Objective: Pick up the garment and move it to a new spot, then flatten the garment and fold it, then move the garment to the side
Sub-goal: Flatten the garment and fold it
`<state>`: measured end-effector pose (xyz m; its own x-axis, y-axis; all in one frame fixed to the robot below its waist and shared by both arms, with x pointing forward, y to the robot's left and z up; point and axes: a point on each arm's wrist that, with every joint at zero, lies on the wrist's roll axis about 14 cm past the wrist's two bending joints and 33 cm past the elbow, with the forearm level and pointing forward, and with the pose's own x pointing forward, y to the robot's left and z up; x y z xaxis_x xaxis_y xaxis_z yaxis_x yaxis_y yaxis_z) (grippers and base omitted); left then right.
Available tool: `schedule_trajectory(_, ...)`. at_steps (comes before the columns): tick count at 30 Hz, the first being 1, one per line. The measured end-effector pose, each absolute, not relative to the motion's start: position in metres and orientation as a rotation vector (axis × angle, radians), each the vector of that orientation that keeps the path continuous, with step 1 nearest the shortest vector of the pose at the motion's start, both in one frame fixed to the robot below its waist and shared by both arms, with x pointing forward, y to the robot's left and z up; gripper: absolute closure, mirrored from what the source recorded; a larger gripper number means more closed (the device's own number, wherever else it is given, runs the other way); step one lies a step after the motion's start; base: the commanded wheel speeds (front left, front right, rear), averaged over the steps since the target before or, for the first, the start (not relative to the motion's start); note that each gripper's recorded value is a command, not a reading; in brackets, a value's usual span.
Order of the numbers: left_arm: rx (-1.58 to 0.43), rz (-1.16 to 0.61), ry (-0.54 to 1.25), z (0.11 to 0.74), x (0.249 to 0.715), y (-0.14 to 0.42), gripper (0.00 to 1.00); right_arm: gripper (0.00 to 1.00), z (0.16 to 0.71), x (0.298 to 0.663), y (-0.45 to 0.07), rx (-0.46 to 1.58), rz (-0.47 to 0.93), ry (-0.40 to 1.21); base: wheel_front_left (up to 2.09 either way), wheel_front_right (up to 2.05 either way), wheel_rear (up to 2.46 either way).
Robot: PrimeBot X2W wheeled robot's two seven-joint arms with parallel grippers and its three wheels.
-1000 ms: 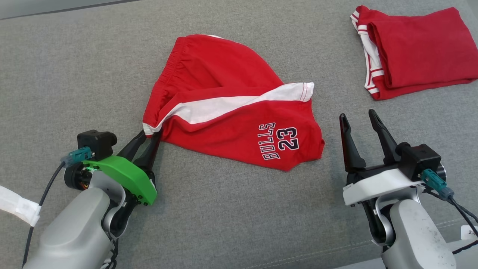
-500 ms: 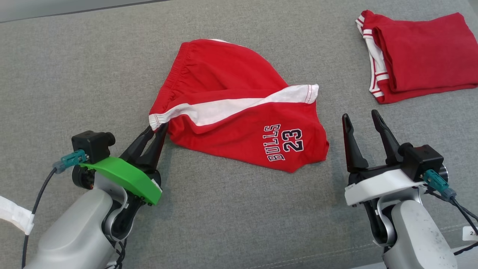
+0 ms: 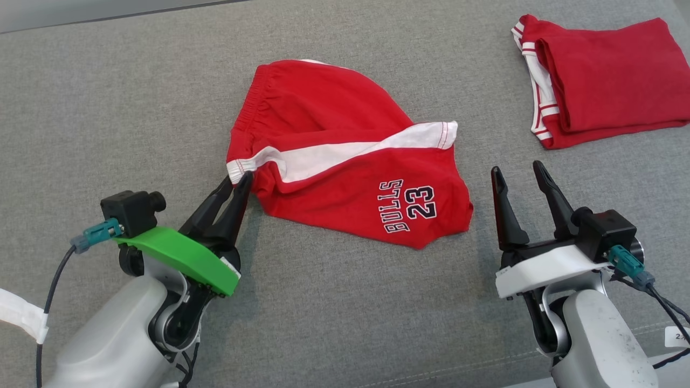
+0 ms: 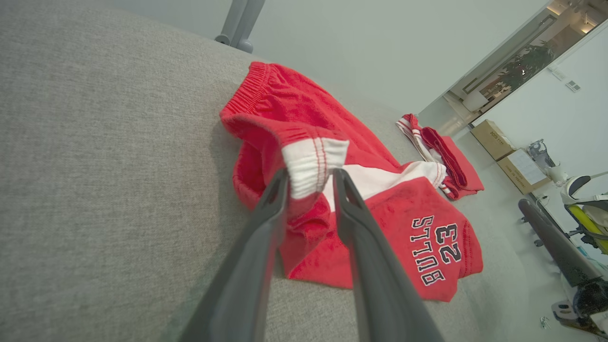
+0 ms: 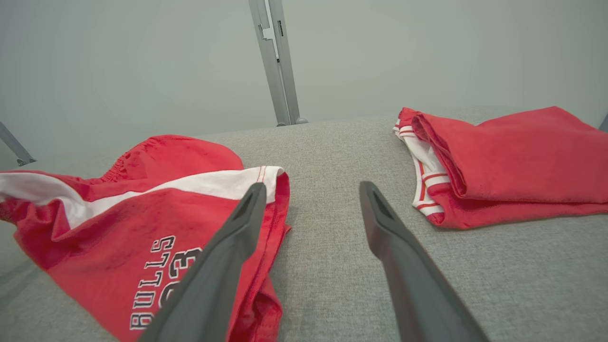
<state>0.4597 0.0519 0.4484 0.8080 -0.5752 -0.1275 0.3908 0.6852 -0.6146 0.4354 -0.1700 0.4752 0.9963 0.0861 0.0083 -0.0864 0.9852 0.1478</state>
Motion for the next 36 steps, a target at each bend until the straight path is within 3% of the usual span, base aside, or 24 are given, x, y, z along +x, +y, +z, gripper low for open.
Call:
schedule_trajectory(13,-0.621,-0.517,0.322,0.446,0.471,0.047,0.75,0.0,0.476,0.433,-0.173,0.146,0.08,-0.001,0.0,0.0,0.0)
schedule_trajectory(16,-0.618,-0.507,0.297,0.451,0.476,0.047,1.0,0.0,0.476,0.433,-0.172,0.146,0.082,0.0,0.0,0.0,0.0)
schedule_trajectory(26,-0.583,-0.449,0.25,0.451,0.465,0.068,1.0,0.0,0.472,0.454,-0.168,0.128,0.095,0.026,0.0,0.0,0.0)
schedule_trajectory(36,-0.539,-0.384,0.266,0.436,0.445,0.083,1.0,0.0,0.457,0.491,-0.121,0.168,0.219,0.18,0.0,0.0,0.0)
